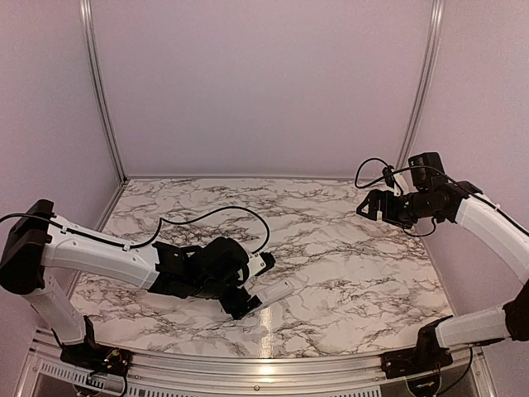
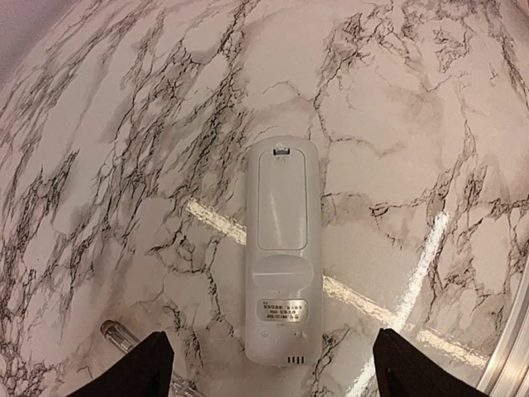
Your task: Unload the batteries from the remote control
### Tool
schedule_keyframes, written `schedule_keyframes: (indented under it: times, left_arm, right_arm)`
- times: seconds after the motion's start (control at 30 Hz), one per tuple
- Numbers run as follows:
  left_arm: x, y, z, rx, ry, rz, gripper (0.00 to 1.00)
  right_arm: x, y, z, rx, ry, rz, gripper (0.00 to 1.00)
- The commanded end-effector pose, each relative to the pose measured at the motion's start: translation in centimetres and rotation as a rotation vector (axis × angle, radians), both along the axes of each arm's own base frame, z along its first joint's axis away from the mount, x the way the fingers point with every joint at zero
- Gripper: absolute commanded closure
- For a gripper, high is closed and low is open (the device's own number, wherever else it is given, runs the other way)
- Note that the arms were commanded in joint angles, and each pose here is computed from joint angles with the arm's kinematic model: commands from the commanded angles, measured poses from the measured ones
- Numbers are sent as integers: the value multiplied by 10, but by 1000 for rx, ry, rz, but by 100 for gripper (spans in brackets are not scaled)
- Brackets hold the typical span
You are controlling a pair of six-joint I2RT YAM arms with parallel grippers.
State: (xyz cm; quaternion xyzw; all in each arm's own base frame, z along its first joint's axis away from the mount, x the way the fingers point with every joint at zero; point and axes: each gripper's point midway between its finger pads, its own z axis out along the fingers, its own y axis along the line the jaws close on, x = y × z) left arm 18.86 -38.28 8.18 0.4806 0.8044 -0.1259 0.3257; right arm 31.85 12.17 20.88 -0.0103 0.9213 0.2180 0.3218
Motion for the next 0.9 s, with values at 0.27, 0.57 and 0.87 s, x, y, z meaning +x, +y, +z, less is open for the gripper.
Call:
schedule_keyframes:
  times: [0.27, 0.57, 0.87]
  left_arm:
    - [7, -33, -10, -86, -63, -95, 15]
    - [14, -34, -33, -61, -7, -96, 19]
    - [19, -24, -54, -28, 40, -92, 23]
  right_arm:
    - [-4, 7, 3, 51, 34, -12, 2]
    - [-4, 9, 3, 75, 47, -20, 2]
    - [-2, 11, -1, 81, 60, -24, 2]
